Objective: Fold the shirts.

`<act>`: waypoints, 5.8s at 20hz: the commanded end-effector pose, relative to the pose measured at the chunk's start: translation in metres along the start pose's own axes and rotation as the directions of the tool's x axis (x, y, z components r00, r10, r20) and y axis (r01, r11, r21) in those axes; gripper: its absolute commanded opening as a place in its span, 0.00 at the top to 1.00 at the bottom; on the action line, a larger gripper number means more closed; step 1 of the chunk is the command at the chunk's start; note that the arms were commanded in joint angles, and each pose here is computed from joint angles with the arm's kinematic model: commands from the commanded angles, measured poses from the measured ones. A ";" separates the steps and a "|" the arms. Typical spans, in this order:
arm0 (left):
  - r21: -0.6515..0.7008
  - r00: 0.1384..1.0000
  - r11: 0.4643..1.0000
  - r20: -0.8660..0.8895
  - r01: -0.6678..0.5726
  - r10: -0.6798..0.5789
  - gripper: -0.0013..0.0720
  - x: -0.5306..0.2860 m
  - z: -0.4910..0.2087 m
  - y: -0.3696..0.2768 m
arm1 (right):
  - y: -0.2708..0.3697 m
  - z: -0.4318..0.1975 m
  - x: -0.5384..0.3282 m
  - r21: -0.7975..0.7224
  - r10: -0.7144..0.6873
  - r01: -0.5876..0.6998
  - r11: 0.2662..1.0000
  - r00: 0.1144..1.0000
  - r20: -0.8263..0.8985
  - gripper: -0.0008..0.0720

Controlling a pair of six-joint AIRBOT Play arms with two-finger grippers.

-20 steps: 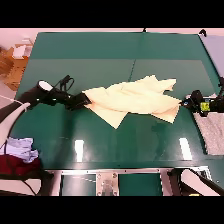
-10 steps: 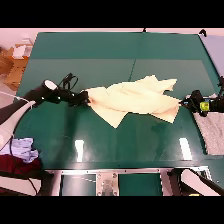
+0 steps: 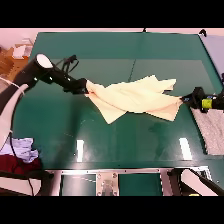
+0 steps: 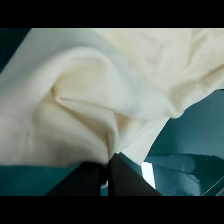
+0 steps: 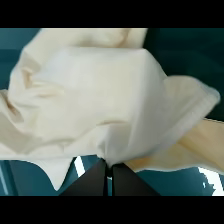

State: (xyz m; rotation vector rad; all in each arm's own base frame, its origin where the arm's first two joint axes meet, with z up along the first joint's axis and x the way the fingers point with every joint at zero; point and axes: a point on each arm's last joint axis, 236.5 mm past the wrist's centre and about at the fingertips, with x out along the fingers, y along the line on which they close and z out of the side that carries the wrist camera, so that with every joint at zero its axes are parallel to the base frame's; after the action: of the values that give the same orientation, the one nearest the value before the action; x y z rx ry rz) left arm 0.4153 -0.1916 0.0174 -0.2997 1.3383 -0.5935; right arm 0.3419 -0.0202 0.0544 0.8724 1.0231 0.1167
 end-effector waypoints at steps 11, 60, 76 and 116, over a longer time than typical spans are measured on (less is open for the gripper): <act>0.282 0.634 0.846 0.769 -0.453 0.084 0.95 -0.385 -0.005 -0.167 | 0.360 0.032 -0.360 -0.756 0.600 0.154 0.637 0.516 0.611 0.97; -0.199 0.943 0.955 -0.292 -0.220 0.157 0.07 -0.036 -0.019 0.131 | -0.141 -0.069 0.083 0.243 -0.155 0.226 0.943 0.948 -0.280 0.44; -0.193 0.978 0.980 -0.192 0.039 -0.077 0.95 0.090 -0.046 0.036 | -0.110 -0.053 0.072 0.183 -0.089 0.146 0.972 0.954 -0.287 0.97; 0.138 0.899 0.971 0.420 -0.198 0.123 0.95 0.018 0.146 0.049 | 0.070 0.153 0.091 -0.296 0.089 0.008 0.955 0.946 0.313 0.96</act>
State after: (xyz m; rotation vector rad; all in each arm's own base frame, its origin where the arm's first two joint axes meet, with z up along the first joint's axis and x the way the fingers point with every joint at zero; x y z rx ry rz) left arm 0.5282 -0.1813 0.1100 -0.1204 0.8335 -0.5268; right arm 0.4963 -0.0290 0.1862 0.5481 0.5019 0.2003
